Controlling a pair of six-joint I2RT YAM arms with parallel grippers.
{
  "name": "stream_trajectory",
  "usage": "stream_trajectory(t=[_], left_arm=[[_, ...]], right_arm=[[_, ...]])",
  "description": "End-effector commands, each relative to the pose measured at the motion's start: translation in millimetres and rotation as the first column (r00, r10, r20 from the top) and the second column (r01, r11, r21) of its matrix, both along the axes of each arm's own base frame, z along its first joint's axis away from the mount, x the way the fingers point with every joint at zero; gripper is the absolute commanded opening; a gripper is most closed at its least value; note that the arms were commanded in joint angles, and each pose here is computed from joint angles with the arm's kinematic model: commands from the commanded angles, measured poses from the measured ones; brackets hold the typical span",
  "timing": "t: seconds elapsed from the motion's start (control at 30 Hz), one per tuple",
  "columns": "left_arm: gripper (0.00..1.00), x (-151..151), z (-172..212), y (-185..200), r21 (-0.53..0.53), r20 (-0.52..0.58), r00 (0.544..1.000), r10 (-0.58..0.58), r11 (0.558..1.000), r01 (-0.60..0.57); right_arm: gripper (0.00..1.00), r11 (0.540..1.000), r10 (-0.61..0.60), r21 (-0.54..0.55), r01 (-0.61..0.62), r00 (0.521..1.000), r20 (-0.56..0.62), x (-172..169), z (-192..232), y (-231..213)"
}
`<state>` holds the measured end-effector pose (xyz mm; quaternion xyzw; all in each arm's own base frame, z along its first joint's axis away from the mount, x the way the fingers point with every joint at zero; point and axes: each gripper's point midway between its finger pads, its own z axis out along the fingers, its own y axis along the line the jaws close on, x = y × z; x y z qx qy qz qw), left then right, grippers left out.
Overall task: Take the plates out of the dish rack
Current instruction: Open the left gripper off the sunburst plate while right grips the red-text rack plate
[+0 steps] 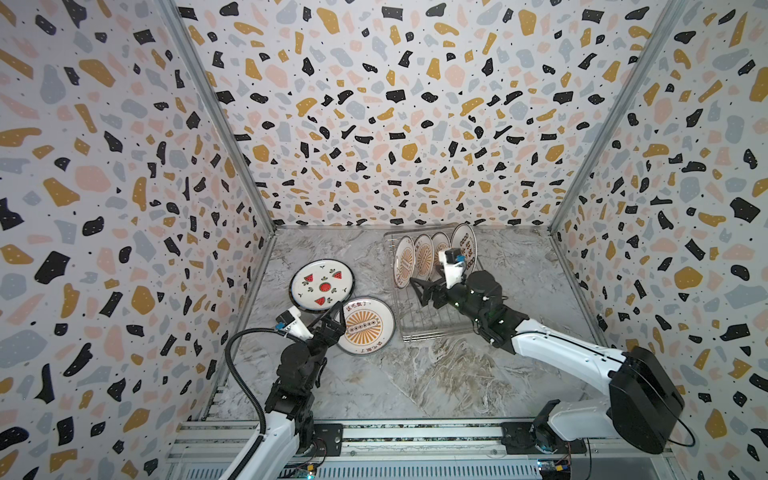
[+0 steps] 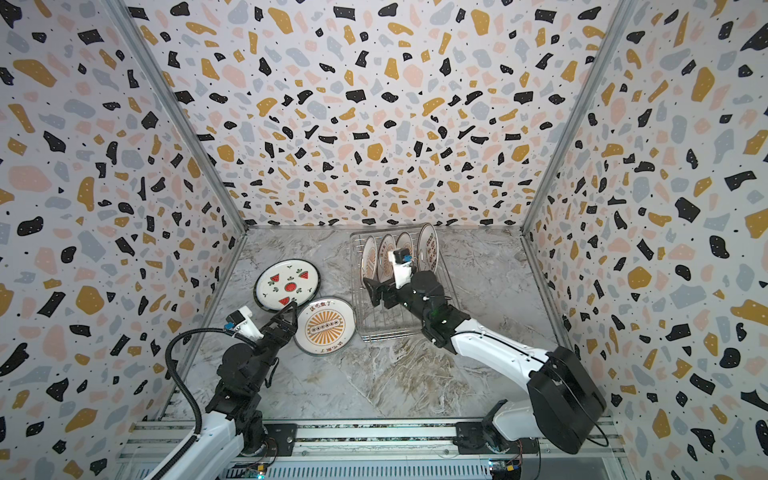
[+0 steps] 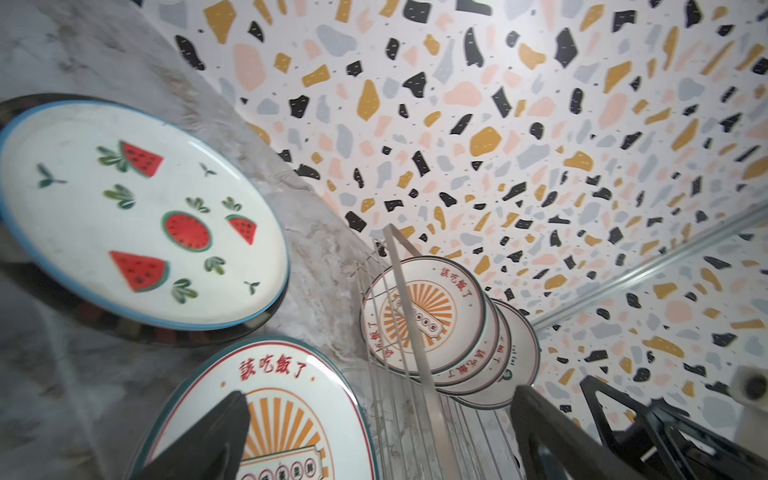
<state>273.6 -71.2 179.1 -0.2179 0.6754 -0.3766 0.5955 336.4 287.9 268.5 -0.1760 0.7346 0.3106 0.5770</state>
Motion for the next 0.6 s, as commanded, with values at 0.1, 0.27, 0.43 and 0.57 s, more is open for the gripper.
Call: stream_trajectory(t=[0.1, 0.27, 0.43, 0.57], left_arm=[[1.00, -13.7, 74.2, -50.7, 0.075, 0.273, 0.941, -0.198, 0.980, 0.184], [1.00, -10.5, 90.6, -94.4, 0.153, 0.274, 0.914, -0.299, 0.952, 0.266], [1.00, -4.5, 106.1, -123.1, 0.180, 0.290, 0.892, -0.348, 0.935, 0.307], [1.00, 3.1, 109.3, -151.9, 0.188, 0.281, 0.864, -0.417, 0.907, 0.377]], right_arm=[[0.99, 0.962, -0.274, 0.019, 0.274, 0.961, 0.040, 22.6, 19.3, -73.2], [0.99, 0.931, -0.356, -0.072, 0.359, 0.933, 0.047, 43.9, 20.2, -94.2], [0.99, 0.915, -0.374, -0.160, 0.370, 0.927, 0.009, 67.6, 11.5, -97.2], [1.00, 0.890, -0.434, -0.166, 0.425, 0.900, -0.023, 84.5, 4.3, -109.1]])
